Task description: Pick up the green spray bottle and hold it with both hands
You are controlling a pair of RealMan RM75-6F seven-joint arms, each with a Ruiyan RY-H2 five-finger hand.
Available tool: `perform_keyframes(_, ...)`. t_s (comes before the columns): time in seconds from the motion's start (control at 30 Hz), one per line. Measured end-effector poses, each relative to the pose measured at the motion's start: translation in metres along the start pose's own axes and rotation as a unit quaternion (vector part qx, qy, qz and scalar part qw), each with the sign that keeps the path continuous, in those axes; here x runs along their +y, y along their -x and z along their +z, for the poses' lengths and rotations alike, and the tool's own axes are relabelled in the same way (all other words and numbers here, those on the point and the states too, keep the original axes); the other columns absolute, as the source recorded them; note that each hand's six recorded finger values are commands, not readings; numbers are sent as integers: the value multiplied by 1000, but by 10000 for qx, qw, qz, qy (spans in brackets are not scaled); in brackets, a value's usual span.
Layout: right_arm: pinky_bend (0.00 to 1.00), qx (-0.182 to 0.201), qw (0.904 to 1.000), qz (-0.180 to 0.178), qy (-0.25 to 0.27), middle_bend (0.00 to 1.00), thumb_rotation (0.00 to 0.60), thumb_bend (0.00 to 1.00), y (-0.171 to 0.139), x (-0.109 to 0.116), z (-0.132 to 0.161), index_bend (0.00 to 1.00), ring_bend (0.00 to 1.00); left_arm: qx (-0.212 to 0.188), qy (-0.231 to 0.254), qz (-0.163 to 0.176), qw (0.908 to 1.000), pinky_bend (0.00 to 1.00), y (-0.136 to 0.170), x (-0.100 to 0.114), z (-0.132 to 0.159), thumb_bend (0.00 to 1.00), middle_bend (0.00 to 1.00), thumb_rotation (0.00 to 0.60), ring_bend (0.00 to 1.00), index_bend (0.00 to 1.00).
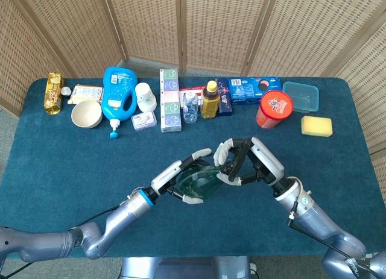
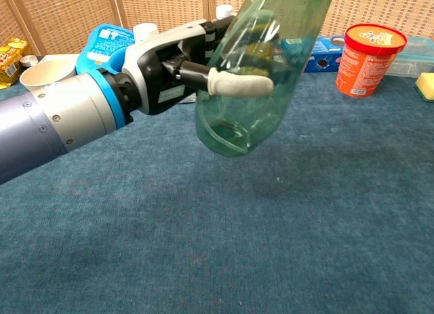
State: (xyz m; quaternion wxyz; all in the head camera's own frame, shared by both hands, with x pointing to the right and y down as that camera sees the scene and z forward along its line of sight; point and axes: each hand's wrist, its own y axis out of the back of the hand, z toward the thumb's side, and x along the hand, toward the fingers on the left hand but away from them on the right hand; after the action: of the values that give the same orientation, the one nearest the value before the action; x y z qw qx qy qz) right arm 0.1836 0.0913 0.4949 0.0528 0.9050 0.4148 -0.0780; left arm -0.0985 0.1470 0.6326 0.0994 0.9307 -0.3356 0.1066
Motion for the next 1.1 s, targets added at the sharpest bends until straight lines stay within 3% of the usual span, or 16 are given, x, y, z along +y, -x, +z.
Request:
perform_keyframes(0.1,406,-5,10000,-5,-15,734,600,561,-1,1,0,722,461,-38,-55,59,10000,268,3,5,-1,52,0,600,12,0)
perform_keyframes(0.33,406,-62,9999,2,-106,737,600,570,-3,2,-4,723,461,-36,-376,229,9990,218,14,19,-6,43,0,600,0,0)
perform_keyframes(0.63,414,-77,9996,-20,-253,742,600,596,-4,5,-4,731,461,345,-837,45,9959,136,23,28,-21,20,0,600,0,0)
perform_keyframes(0.77,414,-61,9993,-35,-367,743,600,603,-4,6,1,732,461,348,-928,120,9950,125,26,36,-20,20,0,600,0,0)
perform_keyframes(1.1,414,-68,9976,-63,-690,743,600,607,-11,14,13,732,461,296,-1572,673,9848,103,64,96,0,19,0,600,0,0)
